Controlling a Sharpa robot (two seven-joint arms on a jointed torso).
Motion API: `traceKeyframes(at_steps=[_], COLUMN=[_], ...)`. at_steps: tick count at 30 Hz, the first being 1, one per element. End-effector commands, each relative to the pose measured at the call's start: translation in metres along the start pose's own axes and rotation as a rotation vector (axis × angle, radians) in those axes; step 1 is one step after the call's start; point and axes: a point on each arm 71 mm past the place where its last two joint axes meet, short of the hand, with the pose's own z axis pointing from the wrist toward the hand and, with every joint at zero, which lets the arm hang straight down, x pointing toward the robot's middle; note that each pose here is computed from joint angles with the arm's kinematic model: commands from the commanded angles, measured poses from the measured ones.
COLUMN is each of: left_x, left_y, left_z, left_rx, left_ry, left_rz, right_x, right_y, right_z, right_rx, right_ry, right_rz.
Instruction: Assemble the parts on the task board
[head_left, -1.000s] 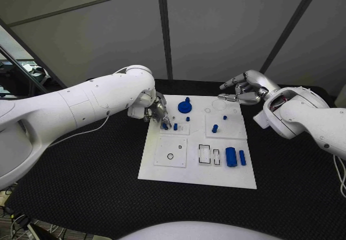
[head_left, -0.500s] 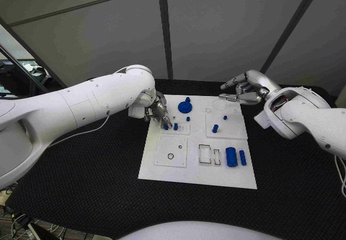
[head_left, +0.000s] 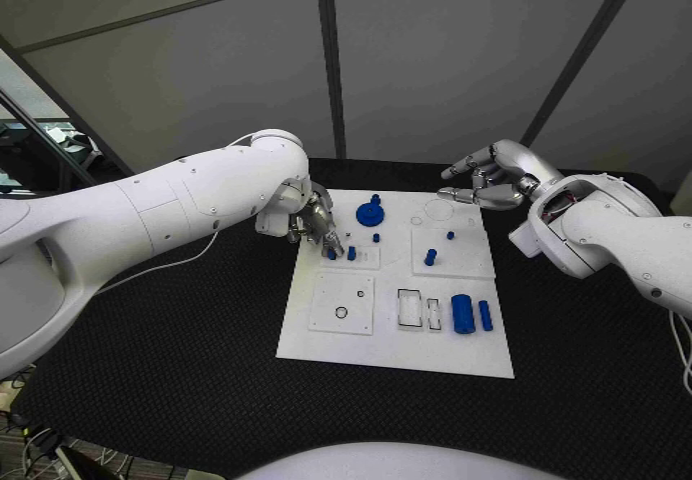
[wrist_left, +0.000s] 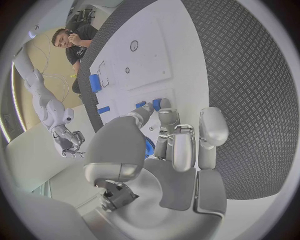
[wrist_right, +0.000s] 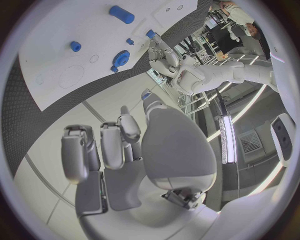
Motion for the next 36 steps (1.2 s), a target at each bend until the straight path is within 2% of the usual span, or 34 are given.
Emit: traceKeyframes(at_steps=[1, 12, 19, 30, 36], left_x=[0.0003, -0.0006, 0.0019, -0.0045, -0.0120], left_y=[0.0002, 0.0026, 0.0037, 0.0126, 0.0152], left_z=[-0.0004, -0.0011, -0.0050, -0.0115, -0.0201], left_rx=[0.005, 0.007, 0.020, 0.062, 0.101], left_ry=[0.012, -0.003, -0.014, -0.125, -0.188], left_rz=[0.003, -0.008, -0.011, -0.096, -0.153], right_x=[0.000, 0.000, 0.000, -0.001, -0.001], right_y=[0.002, 0.002, 0.002, 0.001, 0.000], right_z=[0.000, 0.001, 0.001, 0.001, 0.001], right_rx=[-0.010, -0.011, -0.010, -0.010, -0.009], right_ry=[0.000, 0.000, -0.001, -0.002, -0.003], right_rz=[0.002, 0.002, 0.001, 0.001, 0.001])
